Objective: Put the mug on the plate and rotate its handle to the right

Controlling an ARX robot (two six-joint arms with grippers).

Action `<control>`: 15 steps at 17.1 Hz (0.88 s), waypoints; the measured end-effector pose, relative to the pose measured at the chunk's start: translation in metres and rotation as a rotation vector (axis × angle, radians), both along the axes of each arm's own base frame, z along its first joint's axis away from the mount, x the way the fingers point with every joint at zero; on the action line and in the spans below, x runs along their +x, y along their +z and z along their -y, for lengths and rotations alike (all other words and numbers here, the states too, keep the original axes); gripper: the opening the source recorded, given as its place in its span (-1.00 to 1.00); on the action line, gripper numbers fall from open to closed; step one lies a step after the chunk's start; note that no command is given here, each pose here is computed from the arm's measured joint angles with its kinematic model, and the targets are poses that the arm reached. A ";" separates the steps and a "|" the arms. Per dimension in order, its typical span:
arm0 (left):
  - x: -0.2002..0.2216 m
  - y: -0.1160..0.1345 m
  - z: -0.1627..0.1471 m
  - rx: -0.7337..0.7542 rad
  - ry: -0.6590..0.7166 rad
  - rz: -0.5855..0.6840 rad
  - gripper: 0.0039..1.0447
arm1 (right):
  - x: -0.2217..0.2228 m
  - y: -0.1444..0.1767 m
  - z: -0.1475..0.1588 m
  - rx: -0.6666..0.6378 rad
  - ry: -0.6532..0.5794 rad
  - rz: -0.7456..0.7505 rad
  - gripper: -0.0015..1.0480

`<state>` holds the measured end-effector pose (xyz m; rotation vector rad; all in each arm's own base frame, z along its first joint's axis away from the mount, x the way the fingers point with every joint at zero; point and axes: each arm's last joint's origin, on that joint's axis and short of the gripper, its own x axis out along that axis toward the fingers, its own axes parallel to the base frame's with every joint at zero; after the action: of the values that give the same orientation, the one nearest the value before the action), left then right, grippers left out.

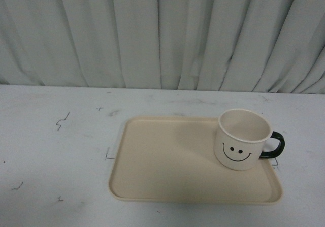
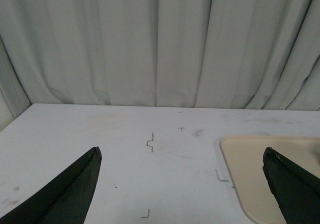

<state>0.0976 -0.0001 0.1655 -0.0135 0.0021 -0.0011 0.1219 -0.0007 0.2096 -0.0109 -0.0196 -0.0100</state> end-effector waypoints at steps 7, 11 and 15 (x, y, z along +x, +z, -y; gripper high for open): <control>0.000 0.000 0.000 0.000 0.000 0.000 0.88 | -0.011 -0.029 -0.001 0.000 0.010 -0.024 -0.96; 0.000 0.000 0.000 0.000 0.000 0.000 0.88 | -0.014 -0.031 -0.001 0.001 0.010 -0.014 -0.96; 0.000 0.000 0.000 0.000 0.000 0.000 0.88 | -0.018 -0.037 -0.001 0.001 0.010 -0.051 -0.96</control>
<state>0.0976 -0.0001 0.1656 -0.0135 0.0017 -0.0011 0.1040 0.0000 0.1726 -0.0097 0.0311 0.0002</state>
